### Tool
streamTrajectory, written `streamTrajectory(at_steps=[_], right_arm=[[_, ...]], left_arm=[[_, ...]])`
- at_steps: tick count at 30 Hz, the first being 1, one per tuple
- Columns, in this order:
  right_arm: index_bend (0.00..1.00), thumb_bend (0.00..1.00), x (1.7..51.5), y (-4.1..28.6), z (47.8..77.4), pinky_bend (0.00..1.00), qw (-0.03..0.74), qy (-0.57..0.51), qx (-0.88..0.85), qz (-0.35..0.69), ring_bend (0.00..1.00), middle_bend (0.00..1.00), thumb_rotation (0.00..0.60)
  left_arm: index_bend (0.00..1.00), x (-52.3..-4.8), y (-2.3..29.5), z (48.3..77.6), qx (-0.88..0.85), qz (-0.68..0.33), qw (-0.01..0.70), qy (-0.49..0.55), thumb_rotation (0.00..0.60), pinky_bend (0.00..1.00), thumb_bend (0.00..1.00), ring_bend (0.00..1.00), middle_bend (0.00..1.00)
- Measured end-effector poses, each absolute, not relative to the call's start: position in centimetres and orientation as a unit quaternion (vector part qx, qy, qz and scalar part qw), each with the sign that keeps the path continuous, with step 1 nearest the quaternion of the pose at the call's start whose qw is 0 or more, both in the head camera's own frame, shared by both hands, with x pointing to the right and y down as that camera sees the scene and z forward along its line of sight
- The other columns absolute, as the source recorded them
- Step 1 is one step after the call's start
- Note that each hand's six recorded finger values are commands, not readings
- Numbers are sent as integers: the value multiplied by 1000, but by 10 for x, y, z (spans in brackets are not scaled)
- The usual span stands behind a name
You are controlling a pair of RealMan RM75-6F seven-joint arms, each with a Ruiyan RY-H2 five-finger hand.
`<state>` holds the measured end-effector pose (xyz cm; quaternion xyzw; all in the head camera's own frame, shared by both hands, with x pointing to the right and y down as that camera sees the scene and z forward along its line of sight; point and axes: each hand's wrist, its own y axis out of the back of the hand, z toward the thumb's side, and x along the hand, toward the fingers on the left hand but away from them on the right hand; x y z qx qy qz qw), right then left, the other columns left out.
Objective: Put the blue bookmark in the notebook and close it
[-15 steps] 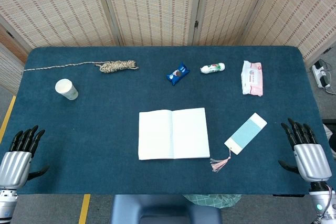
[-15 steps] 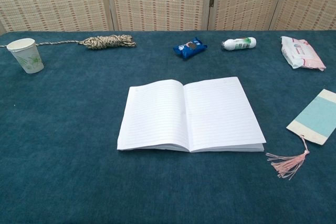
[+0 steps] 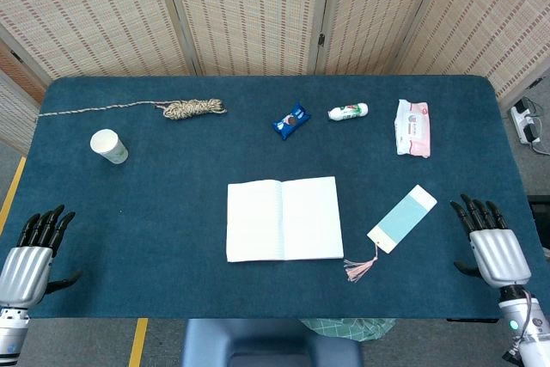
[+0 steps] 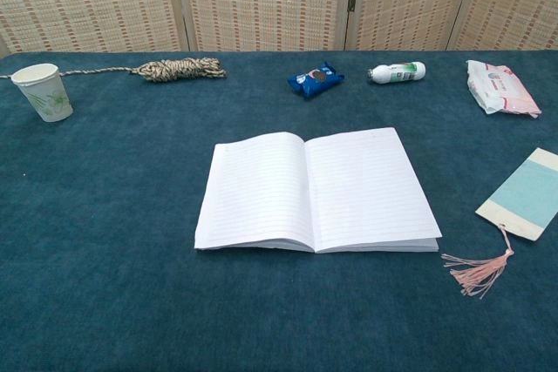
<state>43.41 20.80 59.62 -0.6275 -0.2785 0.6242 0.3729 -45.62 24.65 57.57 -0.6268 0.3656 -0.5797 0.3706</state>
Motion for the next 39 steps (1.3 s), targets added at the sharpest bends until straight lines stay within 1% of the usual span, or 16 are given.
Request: streamTrajectory(at_steps=[3,6,8,12,16,19,25,30,39], right_arm=[[190,67,435,196,607,0,374,-245,-633,632,0,0,600],[266,75,428,178,615,0,397,-205,-632,633,0,0,600],[291,86,424,167,618,0,417,-185,-627,632,0,0,600],[293,93,419,155,631,0,423,-156,-627,635,0,0,600],[243,95,408,142,656,0,428,-113,-630,638,0,0,600],[242,96,399,140,671,0,428,-96,-635,636,0,0,600],[242,99,388,143,690,0,417,-85,-649,630,0,0,600],[246,104,380,145,698,0,417,-77,-658,623,0,0,600],[283,114,370,150,713,0,409,-61,-671,616,0,0,600]], left_arm=[[36,-456,246,579,-625,-584,370,362,600,0,139,0,0],[37,-457,245,582,-622,-590,370,359,600,0,139,0,0],[37,-457,245,583,-620,-593,371,355,600,0,139,0,0],[36,-459,244,585,-616,-598,369,356,600,0,140,0,0],[36,-461,243,585,-615,-601,363,359,600,0,140,0,0],[35,-463,243,585,-612,-606,362,356,600,0,139,0,0],[36,-463,242,585,-613,-606,356,361,600,0,137,0,0],[36,-463,243,586,-614,-606,357,359,600,0,136,0,0],[36,-463,242,587,-614,-607,354,360,600,0,135,0,0]])
